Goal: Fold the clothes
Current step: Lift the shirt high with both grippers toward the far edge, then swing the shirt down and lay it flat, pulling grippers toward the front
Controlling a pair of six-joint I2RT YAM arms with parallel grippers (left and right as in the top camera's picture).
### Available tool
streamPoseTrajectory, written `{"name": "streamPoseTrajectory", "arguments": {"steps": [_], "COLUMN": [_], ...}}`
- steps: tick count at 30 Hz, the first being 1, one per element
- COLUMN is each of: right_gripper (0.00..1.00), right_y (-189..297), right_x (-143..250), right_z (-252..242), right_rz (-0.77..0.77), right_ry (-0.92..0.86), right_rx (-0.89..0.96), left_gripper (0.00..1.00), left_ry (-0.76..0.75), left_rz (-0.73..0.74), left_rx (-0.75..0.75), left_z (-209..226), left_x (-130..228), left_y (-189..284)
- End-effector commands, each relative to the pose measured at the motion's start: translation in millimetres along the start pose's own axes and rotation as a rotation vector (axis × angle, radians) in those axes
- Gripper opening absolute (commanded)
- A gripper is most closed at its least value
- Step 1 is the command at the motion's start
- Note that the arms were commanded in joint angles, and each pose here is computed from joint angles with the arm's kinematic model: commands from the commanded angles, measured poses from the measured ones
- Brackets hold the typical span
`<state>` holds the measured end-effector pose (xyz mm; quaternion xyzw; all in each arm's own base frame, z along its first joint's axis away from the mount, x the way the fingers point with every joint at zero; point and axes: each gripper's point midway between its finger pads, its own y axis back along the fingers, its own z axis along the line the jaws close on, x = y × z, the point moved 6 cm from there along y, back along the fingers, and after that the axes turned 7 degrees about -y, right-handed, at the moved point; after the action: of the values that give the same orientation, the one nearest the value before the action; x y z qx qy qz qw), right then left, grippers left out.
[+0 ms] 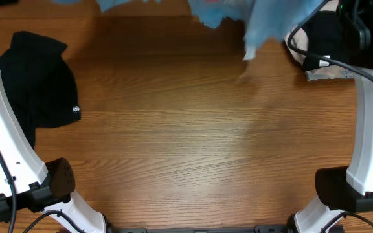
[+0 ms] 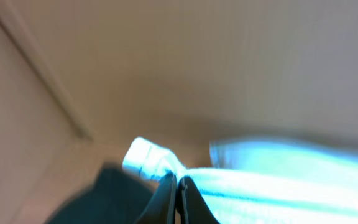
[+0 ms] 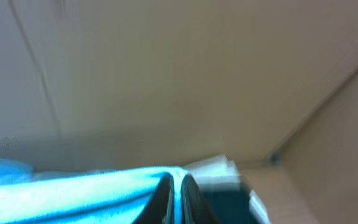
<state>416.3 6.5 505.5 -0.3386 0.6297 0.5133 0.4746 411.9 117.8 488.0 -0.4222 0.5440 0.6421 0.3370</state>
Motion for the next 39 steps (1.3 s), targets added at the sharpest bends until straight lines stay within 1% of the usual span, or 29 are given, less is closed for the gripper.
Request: {"name": "streamPoseTrajectory", "arguments": {"steps": [1, 5, 9, 12, 15, 18, 24, 27, 30, 34, 39], "right_gripper": [0.04, 0.04, 0.04, 0.04, 0.04, 0.04, 0.04, 0.04, 0.04, 0.08, 0.08], "right_y": [-23, -30, -22, -11, 1, 12, 53, 80, 105, 135, 160], "right_x": [35, 78, 96, 106, 117, 117, 129, 149, 174, 213, 243], "right_z": [-19, -18, -20, -26, -29, -25, -34, -43, -50, -59, -66], "right_rz": [0.182, 0.417, 0.541, 0.617, 0.691, 0.704, 0.737, 0.780, 0.830, 0.898, 0.929], "right_ry": [-0.070, -0.130, -0.193, -0.223, -0.223, -0.242, -0.279, -0.279, -0.271, -0.284, -0.329], "right_rx": [0.041, -0.022, -0.062, -0.038, -0.016, -0.068, -0.058, -0.035, -0.022, 0.006, 0.039], "left_gripper": [0.04, 0.04, 0.04, 0.04, 0.04, 0.04, 0.04, 0.04, 0.04, 0.04, 0.04], "left_ry": [-0.026, 0.002, 0.024, 0.034, 0.054, 0.059, 0.070, 0.078, 0.096, 0.106, 0.129], "left_rz": [0.184, 0.417, 0.567, 0.657, 0.677, 0.707, 0.844, 0.882, 0.882, 0.891, 0.893], "left_rx": [-0.089, -0.054, -0.038, -0.030, -0.023, -0.014, -0.024, -0.013, -0.021, -0.024, -0.040], "left_z": [22, 18, 16, 15, 14, 11, 9, 4, 1, -5, -10], "left_x": [35, 80, 106, 120, 125, 131, 168, 184, 193, 207, 221], "left_y": [-11, -22, -20, -10, -8, -2, 30, 46, 60, 84, 110]}}
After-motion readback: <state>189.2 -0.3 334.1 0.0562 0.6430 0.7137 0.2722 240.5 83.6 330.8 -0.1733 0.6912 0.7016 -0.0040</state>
